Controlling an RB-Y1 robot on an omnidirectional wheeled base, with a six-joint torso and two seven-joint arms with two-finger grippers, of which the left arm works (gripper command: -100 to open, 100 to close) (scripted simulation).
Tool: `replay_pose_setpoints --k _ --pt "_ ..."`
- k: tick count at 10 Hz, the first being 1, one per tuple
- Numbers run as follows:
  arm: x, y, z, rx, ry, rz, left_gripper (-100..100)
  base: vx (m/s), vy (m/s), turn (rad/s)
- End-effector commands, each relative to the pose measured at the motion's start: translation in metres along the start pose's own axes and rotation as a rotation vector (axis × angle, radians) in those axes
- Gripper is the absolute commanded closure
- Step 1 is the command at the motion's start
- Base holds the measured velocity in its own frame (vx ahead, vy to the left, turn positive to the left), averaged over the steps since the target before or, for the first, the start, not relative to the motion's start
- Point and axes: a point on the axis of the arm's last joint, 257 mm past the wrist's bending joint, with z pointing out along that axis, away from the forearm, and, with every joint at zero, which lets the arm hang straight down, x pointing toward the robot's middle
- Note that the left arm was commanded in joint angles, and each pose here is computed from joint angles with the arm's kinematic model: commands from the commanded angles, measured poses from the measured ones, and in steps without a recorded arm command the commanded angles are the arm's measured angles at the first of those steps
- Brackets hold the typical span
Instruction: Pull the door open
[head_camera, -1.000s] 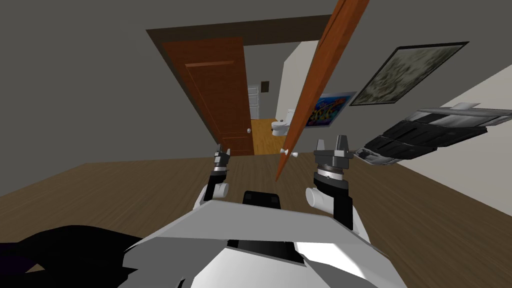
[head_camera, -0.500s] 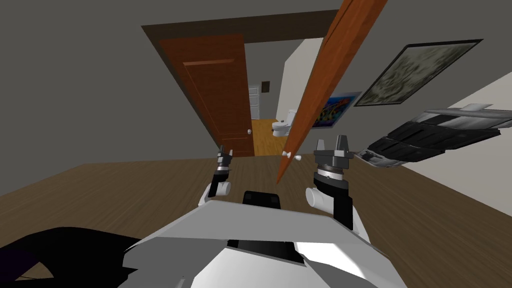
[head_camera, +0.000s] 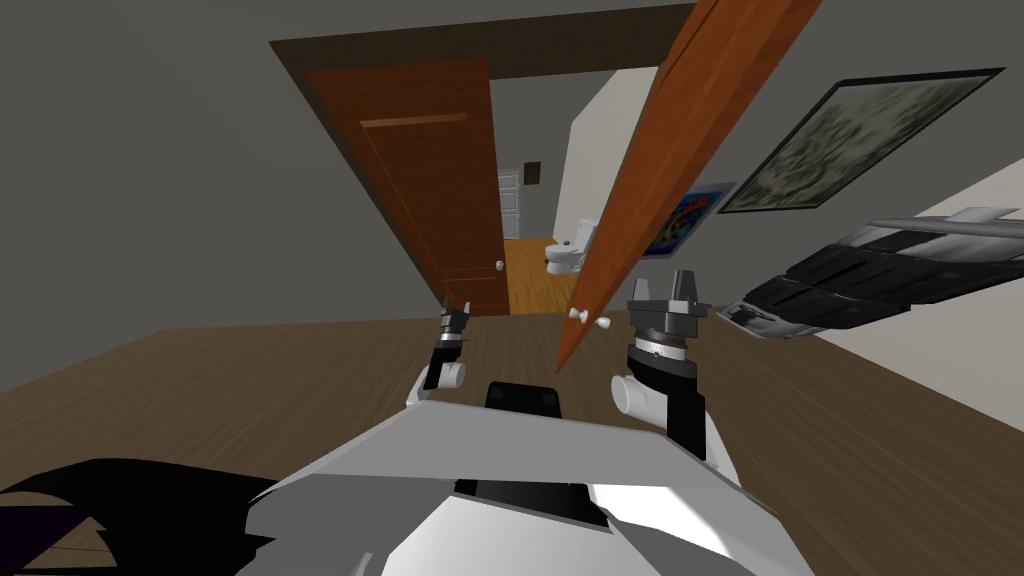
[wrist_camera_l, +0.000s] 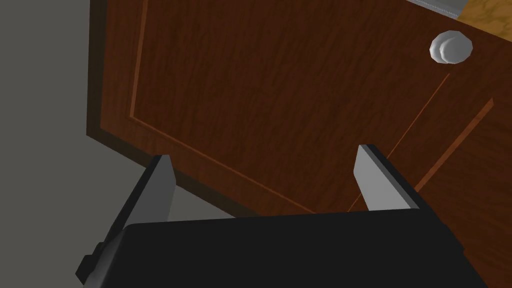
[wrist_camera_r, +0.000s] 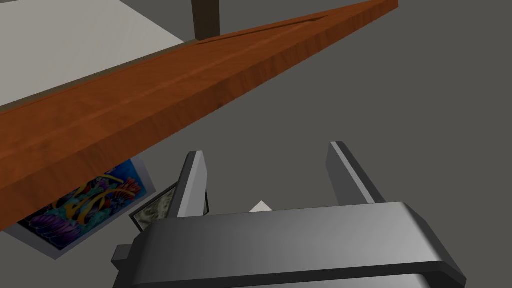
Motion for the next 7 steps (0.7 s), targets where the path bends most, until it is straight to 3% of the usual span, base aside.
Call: replay_pose_setpoints --k 1,7 --pt "-0.004 0.012 0.0009 -0.01 -0.007 -0.051 -100 0.097 0.022 0.004" --pt "-0.015 0.048 0.0019 -0.043 -0.036 -0.204 -100 0.081 0.021 0.003"
